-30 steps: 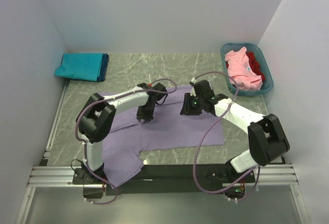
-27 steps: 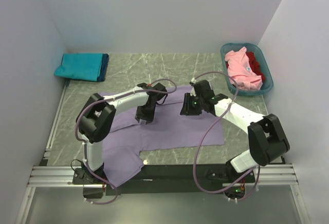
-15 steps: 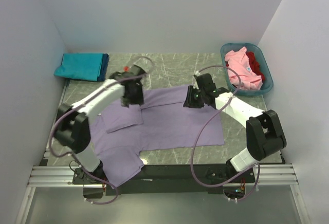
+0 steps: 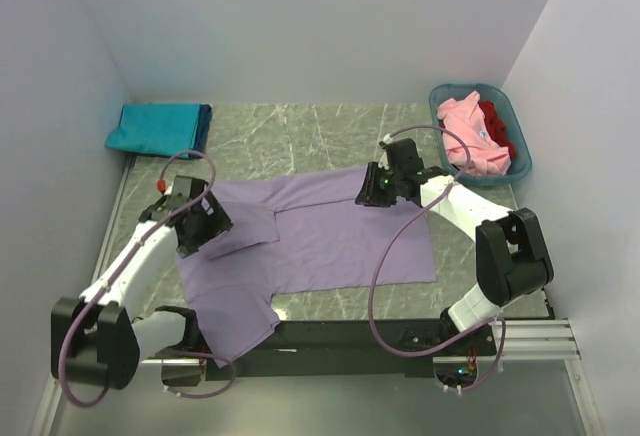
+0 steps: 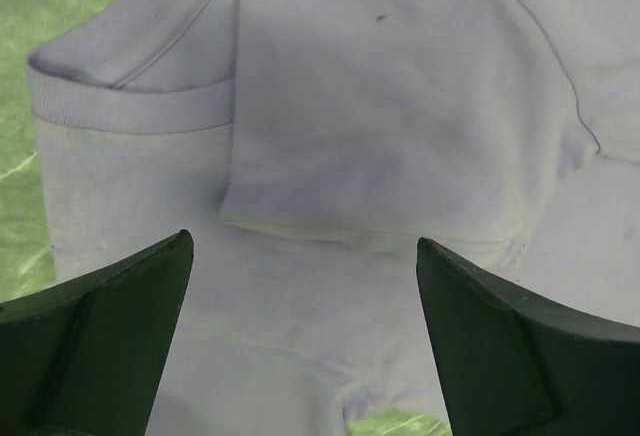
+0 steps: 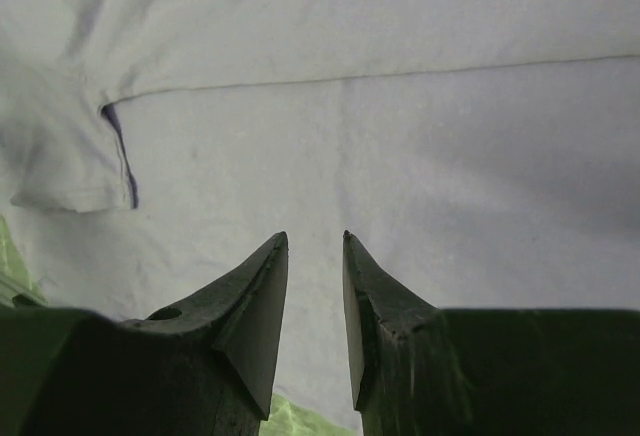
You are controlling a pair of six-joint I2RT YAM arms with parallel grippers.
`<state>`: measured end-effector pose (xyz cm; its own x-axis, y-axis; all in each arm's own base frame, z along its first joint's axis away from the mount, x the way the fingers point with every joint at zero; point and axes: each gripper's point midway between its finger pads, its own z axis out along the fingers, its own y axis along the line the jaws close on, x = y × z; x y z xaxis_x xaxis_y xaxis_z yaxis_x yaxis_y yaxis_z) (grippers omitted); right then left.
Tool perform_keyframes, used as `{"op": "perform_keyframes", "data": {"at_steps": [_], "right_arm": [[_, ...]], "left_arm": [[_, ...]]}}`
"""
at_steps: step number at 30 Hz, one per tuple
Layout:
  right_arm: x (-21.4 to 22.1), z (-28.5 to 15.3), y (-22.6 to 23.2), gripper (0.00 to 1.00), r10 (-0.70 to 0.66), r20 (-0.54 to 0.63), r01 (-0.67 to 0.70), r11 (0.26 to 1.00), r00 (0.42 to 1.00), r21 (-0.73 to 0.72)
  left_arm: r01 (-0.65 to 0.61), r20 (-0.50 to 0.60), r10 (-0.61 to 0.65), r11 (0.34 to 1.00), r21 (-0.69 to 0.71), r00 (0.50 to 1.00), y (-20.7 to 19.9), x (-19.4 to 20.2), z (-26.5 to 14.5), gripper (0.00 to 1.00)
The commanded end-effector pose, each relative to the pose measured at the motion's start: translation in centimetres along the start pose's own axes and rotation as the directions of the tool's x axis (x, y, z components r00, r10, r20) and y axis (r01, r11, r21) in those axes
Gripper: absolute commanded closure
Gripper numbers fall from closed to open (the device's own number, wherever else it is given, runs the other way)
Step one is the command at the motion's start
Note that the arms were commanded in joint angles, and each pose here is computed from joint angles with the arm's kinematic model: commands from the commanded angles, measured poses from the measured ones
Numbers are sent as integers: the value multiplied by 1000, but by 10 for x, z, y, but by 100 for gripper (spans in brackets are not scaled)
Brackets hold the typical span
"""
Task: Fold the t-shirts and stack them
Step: Fold the tshirt
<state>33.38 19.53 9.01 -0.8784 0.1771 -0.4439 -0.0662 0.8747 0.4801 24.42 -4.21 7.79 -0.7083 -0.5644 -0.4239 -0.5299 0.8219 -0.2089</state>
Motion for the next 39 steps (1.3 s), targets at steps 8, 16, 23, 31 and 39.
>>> {"op": "perform_keyframes", "data": {"at_steps": [8, 16, 23, 31, 39], "right_arm": [[7, 0, 11, 64, -13, -5, 13, 997, 1000, -71], [9, -2, 10, 64, -17, -6, 17, 997, 1000, -76], [10, -2, 11, 64, -19, -8, 18, 997, 1000, -80], [11, -2, 11, 64, -17, -13, 16, 996, 1000, -83], [9, -3, 8, 64, -26, -7, 26, 998, 1000, -65]], "left_arm": [[130, 16, -133, 984, 118, 991, -3, -2, 26, 1], [129, -21, -127, 984, 121, 992, -8, 2, 37, 3], [144, -59, -138, 981, 127, 989, -9, 9, 30, 8], [182, -154, -147, 951, 249, 977, -32, 20, 10, 12], [238, -58, -231, 950, 203, 971, -22, -7, -25, 23]]}}
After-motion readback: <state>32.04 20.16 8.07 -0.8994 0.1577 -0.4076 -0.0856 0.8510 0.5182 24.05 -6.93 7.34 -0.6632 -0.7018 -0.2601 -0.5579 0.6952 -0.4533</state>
